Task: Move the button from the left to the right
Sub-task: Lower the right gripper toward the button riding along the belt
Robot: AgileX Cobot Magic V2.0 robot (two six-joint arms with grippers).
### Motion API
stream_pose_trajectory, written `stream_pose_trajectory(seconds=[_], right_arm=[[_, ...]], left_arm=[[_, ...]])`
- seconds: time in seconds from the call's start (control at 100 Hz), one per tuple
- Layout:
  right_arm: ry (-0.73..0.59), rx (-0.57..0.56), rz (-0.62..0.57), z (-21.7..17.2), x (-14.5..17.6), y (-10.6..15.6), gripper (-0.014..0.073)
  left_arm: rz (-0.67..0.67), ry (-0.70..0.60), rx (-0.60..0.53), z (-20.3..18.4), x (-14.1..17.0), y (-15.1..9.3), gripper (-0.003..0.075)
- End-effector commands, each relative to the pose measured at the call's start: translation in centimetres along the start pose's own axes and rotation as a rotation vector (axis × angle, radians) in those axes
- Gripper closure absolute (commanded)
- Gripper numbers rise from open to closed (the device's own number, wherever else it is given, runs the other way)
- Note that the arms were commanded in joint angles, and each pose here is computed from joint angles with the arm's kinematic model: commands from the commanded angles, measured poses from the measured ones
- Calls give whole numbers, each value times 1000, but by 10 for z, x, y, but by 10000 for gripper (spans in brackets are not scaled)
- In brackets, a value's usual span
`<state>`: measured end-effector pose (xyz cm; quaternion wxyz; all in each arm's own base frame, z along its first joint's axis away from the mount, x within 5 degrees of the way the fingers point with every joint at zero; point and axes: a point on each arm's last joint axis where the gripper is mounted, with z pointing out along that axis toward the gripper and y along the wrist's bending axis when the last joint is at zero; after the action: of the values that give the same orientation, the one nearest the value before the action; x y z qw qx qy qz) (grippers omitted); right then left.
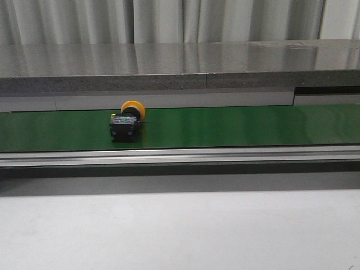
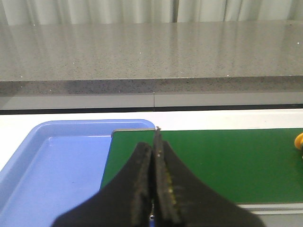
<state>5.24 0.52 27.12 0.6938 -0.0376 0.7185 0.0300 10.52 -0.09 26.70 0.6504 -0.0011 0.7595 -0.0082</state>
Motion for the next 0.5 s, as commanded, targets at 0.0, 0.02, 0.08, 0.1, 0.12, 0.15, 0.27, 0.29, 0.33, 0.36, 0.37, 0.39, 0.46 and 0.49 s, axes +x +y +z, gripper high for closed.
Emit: stream_pose_trajectory(seconds=[0.0, 0.02, 0.08, 0.1, 0.12, 0.15, 0.27, 0.29, 0.33, 0.36, 0.37, 0.39, 0.46, 0.49], right_arm=[[1, 2, -1, 6, -34, 0, 662], [24, 1, -1, 8, -38, 0, 662], [105, -2, 4, 15, -47, 0, 662], [135, -4, 7, 18, -51, 0, 662], [156, -5, 8, 21, -55, 0, 662], [206, -7, 11, 25, -59, 0, 662], [354, -14, 17, 46, -74, 0, 662], [372, -15, 18, 49, -76, 0, 662], [401, -16, 19, 57, -80, 0, 662], [417, -16, 19, 62, -81, 0, 662], [416, -16, 19, 63, -83, 0, 662], [428, -17, 20, 66, -83, 0, 662], [453, -18, 25, 77, -83, 1, 662], [463, -18, 25, 81, -83, 1, 662]], left_arm=[[-10, -107, -15, -1, -18, 1, 741], [-10, -107, -15, -1, -18, 1, 741], [-10, -107, -15, -1, -18, 1, 741], [-10, -107, -15, -1, -18, 1, 741], [-10, -107, -15, -1, -18, 1, 741], [-10, -107, -15, -1, -18, 1, 741], [-10, -107, -15, -1, -18, 1, 741], [-10, -107, -15, -1, -18, 1, 741], [-10, -107, -15, -1, -18, 1, 741], [-10, -107, -15, -1, -18, 1, 741], [-10, -107, -15, -1, -18, 1, 741], [-10, -107, -15, -1, -18, 1, 741], [-10, -107, -15, -1, -18, 1, 741], [-10, -107, -15, -1, -18, 1, 741]])
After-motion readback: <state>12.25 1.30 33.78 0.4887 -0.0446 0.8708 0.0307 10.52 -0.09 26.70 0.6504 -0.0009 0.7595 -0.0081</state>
